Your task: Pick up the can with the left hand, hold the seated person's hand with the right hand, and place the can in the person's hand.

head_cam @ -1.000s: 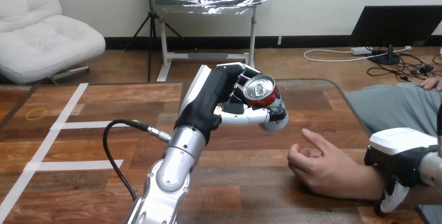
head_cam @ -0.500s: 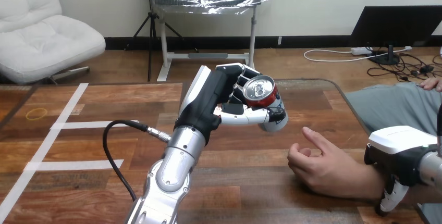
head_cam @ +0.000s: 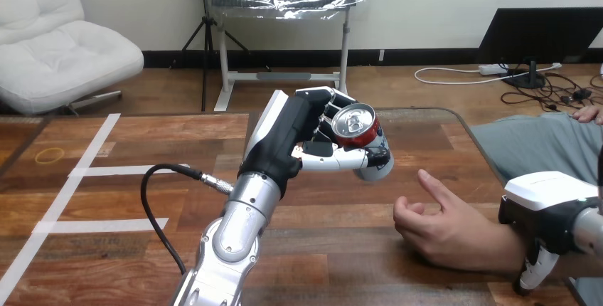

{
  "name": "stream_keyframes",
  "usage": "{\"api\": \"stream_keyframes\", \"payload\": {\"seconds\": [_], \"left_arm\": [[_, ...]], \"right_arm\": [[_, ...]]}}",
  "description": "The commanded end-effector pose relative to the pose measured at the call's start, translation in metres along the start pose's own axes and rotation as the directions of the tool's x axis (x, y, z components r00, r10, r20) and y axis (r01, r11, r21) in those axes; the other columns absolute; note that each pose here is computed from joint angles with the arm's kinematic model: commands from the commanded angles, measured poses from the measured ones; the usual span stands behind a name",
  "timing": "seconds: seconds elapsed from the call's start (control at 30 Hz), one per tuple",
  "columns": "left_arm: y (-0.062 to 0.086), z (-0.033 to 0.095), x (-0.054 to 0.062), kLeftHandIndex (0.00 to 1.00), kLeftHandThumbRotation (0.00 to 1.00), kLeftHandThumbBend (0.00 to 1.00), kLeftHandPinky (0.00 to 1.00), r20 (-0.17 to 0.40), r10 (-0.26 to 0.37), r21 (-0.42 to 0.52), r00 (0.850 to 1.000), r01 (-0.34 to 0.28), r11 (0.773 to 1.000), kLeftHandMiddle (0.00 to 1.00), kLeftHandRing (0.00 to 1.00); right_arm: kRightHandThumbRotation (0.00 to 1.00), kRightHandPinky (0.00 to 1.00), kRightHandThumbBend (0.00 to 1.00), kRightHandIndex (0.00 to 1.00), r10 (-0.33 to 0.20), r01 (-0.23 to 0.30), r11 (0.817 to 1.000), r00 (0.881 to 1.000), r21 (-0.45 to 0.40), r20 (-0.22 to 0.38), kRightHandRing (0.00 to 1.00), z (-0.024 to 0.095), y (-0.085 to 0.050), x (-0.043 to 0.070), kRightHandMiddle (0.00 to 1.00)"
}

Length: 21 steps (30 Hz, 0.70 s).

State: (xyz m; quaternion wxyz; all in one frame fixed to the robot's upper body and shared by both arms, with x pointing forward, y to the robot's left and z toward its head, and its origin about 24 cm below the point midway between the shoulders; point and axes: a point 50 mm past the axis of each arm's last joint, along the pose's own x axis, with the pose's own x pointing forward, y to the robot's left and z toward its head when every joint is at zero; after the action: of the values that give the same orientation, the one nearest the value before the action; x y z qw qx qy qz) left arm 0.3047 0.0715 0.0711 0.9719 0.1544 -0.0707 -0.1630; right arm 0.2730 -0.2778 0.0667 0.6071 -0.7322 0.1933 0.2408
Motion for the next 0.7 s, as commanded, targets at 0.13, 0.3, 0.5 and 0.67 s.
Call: {"api": "stream_keyframes", "payload": {"seconds": [0.13,0.3,0.5,0.67], "left_arm": [[0.007,0.019,0.011,0.5,0.0,0.61,0.36,0.092,0.021,-0.022,0.996,-0.019,1.0,0.44,0.4],[0.006,0.019,0.012,0.5,0.0,0.61,0.36,0.091,0.014,-0.03,0.996,-0.012,0.999,0.44,0.4],[0.004,0.019,0.013,0.5,0.0,0.61,0.37,0.086,0.007,-0.031,0.996,-0.005,1.0,0.44,0.4],[0.002,0.02,0.015,0.5,0.0,0.61,0.37,0.08,0.001,-0.038,0.997,0.003,0.999,0.44,0.4]], "right_arm": [[0.0,0.12,0.74,0.33,-0.091,0.09,0.995,0.996,0.053,0.02,0.2,0.0,-0.009,-0.007,0.29],[0.0,0.11,0.75,0.31,-0.123,0.122,0.991,0.992,0.06,0.021,0.18,-0.002,-0.015,-0.011,0.27],[0.0,0.11,0.76,0.31,-0.16,0.157,0.985,0.987,0.076,0.024,0.19,-0.003,-0.026,-0.017,0.27],[0.0,0.12,0.77,0.32,-0.204,0.202,0.978,0.979,0.061,0.03,0.19,-0.004,-0.037,-0.023,0.27]]}}
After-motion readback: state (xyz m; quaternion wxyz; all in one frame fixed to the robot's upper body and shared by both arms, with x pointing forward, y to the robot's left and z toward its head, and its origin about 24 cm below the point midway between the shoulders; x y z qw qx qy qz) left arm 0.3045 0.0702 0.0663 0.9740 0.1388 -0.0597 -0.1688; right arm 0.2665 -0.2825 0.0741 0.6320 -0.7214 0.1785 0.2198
